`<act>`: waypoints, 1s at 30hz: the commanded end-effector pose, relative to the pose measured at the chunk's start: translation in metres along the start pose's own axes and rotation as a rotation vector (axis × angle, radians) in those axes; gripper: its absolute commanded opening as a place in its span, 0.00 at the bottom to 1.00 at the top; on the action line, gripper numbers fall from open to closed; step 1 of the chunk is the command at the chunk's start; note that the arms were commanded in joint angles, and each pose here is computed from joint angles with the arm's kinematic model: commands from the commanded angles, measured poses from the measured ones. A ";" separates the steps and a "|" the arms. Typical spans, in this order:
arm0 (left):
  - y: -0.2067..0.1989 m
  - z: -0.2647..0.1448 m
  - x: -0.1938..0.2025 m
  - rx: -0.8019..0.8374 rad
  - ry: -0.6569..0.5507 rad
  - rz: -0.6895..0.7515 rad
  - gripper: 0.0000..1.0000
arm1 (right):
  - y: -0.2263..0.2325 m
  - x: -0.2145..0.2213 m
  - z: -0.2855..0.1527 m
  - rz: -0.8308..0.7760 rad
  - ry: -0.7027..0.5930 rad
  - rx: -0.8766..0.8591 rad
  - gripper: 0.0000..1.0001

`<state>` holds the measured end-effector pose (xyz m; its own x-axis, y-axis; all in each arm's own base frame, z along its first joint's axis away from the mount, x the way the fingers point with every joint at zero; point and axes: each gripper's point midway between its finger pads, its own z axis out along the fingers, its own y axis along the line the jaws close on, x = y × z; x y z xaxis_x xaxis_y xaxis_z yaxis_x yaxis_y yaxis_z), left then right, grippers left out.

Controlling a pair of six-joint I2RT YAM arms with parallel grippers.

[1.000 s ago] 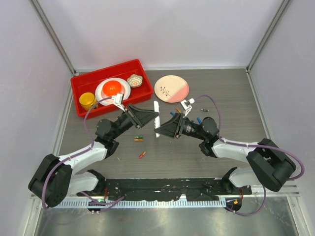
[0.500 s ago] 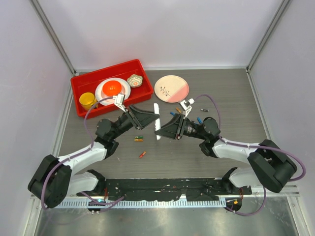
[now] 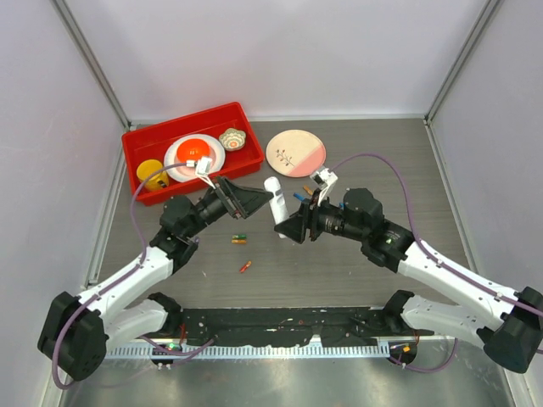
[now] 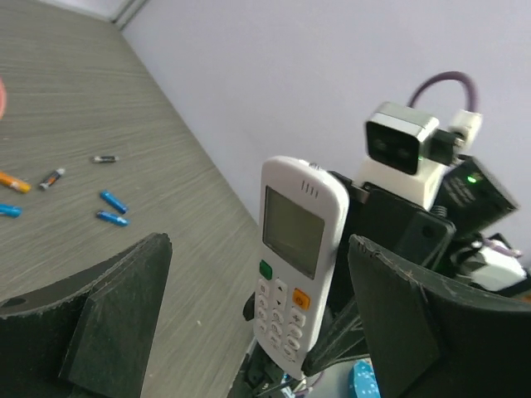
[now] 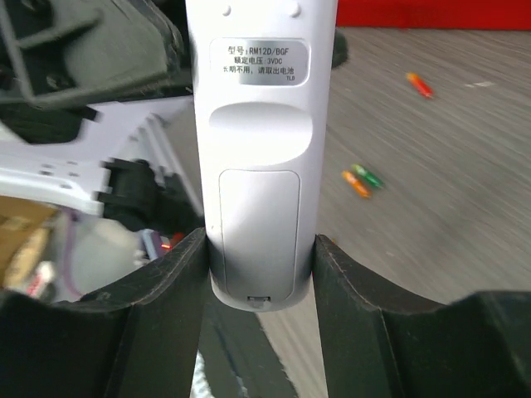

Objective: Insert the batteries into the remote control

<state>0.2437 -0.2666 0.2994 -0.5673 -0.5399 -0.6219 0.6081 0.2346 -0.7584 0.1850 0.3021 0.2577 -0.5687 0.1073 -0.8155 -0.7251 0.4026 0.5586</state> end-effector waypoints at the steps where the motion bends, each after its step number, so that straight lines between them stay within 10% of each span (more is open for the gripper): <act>1: 0.010 0.003 -0.001 -0.114 0.012 0.070 0.99 | -0.048 0.025 -0.020 -0.183 0.163 0.329 0.29; 30: 0.029 0.034 0.056 -0.220 0.144 0.087 0.75 | -0.046 0.024 -0.009 -0.238 0.164 0.431 0.29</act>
<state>0.2442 -0.3065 0.2206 -0.6416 -0.3588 -0.6779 0.4764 0.5062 -0.7189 0.1931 0.2683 0.1831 -0.5360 -0.2215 -0.8146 -0.6289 0.7485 0.2103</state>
